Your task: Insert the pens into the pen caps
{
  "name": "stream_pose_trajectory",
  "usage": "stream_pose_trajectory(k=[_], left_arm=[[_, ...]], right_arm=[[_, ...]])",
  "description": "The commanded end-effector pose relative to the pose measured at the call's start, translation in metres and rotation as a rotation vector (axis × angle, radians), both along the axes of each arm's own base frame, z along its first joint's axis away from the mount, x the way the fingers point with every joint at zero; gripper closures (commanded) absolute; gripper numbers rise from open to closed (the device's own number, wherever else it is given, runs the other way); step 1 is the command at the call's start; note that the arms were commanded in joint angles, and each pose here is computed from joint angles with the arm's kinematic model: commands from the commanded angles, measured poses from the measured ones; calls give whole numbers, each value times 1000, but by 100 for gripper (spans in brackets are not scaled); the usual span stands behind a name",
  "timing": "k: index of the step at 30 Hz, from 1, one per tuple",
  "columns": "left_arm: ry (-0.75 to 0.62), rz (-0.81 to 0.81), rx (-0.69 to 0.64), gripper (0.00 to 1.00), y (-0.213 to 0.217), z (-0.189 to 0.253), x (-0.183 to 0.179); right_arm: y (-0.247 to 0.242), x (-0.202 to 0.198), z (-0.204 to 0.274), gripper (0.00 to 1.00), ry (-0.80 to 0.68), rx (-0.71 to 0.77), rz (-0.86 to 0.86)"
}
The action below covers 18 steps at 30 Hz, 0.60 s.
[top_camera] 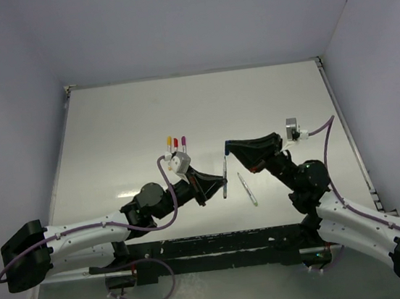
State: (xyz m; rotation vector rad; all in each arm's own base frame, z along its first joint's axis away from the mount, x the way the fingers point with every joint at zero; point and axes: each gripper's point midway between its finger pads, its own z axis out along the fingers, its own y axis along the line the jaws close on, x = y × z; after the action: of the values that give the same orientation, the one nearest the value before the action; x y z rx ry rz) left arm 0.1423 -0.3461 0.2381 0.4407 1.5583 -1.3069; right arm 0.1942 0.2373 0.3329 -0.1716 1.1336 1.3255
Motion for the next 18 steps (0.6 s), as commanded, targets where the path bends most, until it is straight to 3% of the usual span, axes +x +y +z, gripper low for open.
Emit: stream_pose_trajectory(k=[1,18], left_arm=[[-11,-5,-51,100,1,15,-3],[-21,-11,-57,100,0,21,-4]], right_arm=[[-7,-8,32,100,-86,51,-12],[-1,0,20,100,-57,47,-12]])
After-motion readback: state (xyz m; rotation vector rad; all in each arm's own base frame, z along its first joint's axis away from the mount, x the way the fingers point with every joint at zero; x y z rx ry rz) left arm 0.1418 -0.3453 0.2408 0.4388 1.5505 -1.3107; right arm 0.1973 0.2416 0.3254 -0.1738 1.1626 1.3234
